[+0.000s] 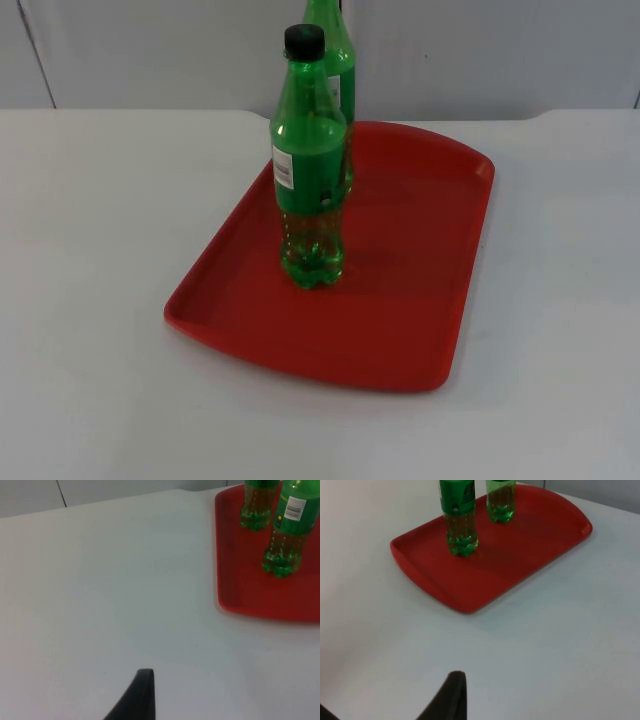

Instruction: Place the bottle upright on the tray.

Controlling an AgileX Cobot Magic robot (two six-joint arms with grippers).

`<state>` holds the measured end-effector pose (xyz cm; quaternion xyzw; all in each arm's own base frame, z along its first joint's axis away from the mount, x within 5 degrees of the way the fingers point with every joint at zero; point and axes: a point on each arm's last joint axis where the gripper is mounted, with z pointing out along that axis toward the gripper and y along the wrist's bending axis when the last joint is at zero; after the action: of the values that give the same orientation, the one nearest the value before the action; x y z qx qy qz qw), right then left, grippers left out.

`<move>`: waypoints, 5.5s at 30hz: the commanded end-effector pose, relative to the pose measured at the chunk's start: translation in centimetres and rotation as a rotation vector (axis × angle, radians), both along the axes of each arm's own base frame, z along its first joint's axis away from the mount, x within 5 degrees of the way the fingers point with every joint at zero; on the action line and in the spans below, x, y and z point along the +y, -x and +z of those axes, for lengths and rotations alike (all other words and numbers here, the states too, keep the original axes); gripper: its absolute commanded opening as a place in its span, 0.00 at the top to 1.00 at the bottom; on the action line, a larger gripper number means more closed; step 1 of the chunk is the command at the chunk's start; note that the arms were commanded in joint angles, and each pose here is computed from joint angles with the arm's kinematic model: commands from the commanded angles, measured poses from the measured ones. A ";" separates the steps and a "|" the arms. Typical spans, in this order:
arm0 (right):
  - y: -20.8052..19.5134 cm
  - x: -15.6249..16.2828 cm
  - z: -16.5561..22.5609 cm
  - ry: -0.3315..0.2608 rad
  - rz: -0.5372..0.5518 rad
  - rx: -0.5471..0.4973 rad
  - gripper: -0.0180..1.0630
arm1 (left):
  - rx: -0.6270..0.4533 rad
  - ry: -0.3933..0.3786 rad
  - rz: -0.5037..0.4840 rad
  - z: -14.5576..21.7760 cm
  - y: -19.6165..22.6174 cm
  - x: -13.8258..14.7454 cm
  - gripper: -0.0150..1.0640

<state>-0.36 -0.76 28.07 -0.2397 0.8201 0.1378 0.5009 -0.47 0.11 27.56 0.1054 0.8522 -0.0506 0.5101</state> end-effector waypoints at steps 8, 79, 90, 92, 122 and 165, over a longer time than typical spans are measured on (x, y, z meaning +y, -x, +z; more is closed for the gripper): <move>0.1 0.0 0.0 0.009 0.008 -0.009 0.05 | -0.004 -0.007 0.005 -0.1 0.0 0.1 0.01; 0.3 0.3 0.0 0.012 -0.362 -0.010 0.01 | -0.004 -0.007 0.005 -0.1 0.0 0.1 0.01; 0.4 0.4 0.0 0.013 -0.502 -0.009 0.01 | -0.004 -0.007 0.005 -0.1 0.0 0.1 0.01; 0.4 0.4 0.0 0.013 -0.526 -0.009 0.01 | -0.004 -0.007 0.005 -0.1 0.0 0.1 0.01; 0.4 0.4 0.0 0.013 -0.534 -0.009 0.01 | -0.003 -0.007 0.100 -0.1 0.0 0.0 0.01; 0.4 0.4 0.0 0.013 -0.534 -0.009 0.01 | -0.003 -0.007 0.257 -0.1 0.0 -0.1 0.01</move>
<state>-0.71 -0.41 28.05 -0.0206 0.8547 -0.0054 0.5187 -0.49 -0.02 27.56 -0.0023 0.8586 0.0147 0.5124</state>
